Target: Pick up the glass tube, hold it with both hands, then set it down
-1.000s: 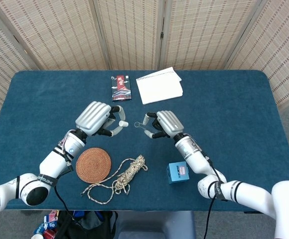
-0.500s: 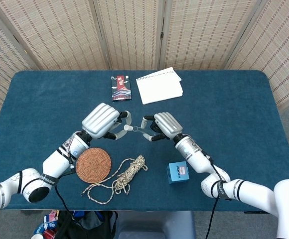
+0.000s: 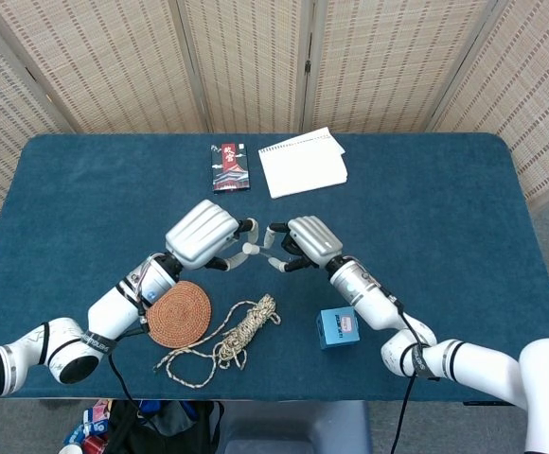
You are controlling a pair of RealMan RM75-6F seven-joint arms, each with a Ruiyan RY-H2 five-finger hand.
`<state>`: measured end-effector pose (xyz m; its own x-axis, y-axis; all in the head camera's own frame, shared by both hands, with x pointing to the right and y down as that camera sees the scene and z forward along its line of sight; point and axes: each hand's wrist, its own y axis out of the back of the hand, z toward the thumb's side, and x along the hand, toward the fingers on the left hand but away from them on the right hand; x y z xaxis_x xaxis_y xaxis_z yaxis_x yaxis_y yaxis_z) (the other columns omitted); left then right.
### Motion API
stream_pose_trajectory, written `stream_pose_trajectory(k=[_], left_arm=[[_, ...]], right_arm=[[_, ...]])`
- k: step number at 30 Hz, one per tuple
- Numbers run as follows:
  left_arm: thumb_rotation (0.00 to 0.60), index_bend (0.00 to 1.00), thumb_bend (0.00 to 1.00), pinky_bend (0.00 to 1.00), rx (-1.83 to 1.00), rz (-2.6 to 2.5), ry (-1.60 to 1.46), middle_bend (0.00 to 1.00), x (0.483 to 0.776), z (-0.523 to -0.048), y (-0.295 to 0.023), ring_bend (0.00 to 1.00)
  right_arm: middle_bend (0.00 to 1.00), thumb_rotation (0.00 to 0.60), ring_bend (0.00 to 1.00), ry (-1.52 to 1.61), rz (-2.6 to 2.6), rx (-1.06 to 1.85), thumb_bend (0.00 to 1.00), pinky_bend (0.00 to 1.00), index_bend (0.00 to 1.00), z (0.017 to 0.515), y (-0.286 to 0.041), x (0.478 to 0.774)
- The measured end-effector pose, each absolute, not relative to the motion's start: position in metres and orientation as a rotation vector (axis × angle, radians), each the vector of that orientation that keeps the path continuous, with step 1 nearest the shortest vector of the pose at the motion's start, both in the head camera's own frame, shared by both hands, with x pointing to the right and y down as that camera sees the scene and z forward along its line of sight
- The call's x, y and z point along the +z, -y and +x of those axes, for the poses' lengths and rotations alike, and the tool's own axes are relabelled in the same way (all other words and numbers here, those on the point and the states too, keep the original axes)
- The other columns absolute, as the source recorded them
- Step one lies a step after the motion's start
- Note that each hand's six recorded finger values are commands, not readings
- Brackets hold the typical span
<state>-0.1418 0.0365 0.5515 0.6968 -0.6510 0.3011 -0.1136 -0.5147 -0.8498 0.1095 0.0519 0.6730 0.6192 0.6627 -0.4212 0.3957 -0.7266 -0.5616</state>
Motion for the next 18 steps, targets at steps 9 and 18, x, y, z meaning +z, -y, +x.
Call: stream_pose_trajectory(k=[9, 18], left_arm=[[0.600, 0.57, 0.40, 1.00, -0.775, -2.003, -0.571, 0.94, 0.5532, -0.1389, -0.0378, 0.95], [0.600, 0.57, 0.40, 1.00, -0.784, -1.985, -0.559, 0.94, 0.5553, -0.1396, -0.0378, 0.95]], right_arm=[[1.00, 0.600, 1.00, 0.846, -2.435, 0.864, 0.60, 1.00, 0.91, 0.1078, -0.0531, 0.6725], [1.00, 0.600, 1.00, 0.851, -2.436, 0.871, 0.60, 1.00, 0.91, 0.1099, -0.0529, 0.6742]])
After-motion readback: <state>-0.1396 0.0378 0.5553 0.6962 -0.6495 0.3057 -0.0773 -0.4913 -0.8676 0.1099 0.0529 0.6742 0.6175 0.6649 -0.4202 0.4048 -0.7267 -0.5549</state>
